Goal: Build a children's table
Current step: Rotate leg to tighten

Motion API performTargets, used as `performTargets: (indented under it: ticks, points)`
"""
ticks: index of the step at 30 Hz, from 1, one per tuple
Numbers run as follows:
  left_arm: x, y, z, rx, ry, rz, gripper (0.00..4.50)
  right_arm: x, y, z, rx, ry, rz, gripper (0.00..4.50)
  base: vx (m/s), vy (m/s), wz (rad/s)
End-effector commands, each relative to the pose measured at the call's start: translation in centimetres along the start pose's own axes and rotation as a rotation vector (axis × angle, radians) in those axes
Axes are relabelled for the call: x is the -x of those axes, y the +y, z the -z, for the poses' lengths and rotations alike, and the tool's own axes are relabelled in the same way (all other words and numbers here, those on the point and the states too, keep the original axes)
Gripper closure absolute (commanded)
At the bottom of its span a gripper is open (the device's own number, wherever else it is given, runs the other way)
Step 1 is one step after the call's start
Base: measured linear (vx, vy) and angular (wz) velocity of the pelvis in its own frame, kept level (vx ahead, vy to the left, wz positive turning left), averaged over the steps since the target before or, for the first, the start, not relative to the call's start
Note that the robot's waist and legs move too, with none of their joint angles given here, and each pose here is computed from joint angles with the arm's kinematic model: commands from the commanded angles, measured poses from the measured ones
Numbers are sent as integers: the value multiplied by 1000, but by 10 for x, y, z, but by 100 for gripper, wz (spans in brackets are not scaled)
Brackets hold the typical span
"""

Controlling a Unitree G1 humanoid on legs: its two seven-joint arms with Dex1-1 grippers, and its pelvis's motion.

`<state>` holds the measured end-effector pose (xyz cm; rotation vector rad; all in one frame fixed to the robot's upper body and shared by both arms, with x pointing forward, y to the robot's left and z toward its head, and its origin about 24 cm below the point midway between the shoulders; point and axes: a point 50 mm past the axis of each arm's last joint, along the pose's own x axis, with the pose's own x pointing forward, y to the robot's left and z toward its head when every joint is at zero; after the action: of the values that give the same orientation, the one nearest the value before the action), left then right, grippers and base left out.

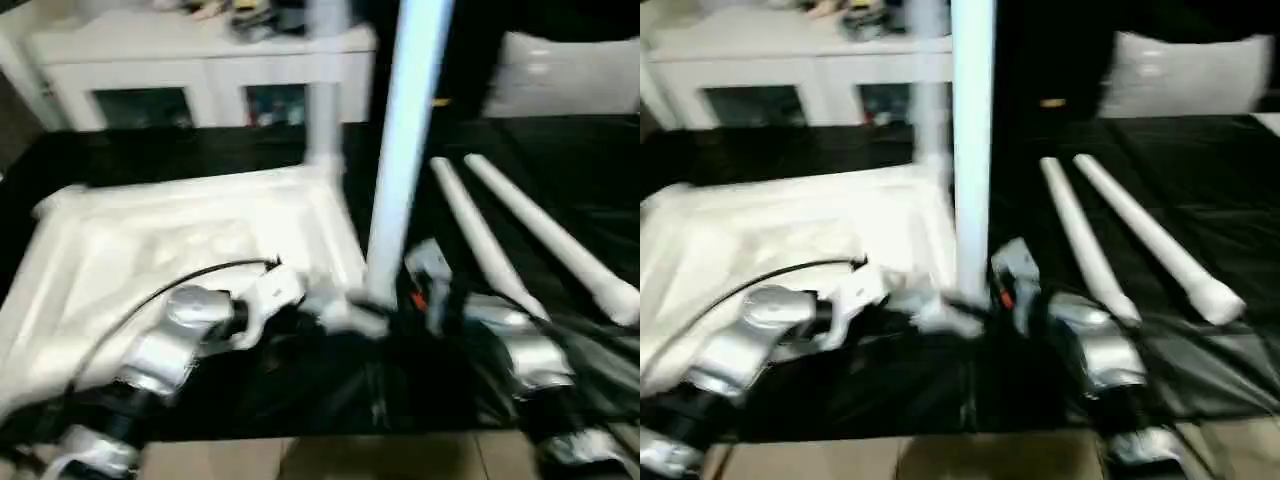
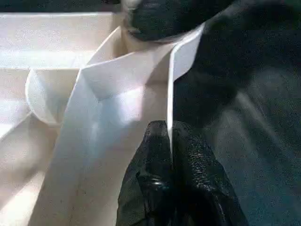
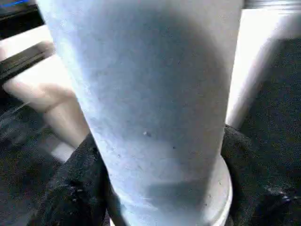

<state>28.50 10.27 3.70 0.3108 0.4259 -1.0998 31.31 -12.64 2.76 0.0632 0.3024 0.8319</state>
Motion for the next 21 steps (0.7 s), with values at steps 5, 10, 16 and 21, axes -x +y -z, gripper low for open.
performTargets:
  ticks: [5,10,16,21]
  points:
    - [-35,-13,-17,31,-26,-133,450,-40,12,10,-119,18,226,174,0,0,0]
    - [-45,-15,-30,29,-24,-206,450,-45,17,6,-112,-38,216,119,0,0,0]
    - [-36,-11,-18,-26,0,-177,450,-27,4,-2,-67,-133,197,61,0,0,0]
    - [-27,-6,-7,-66,34,-120,450,-2,-6,-5,32,-149,95,16,0,0,0]
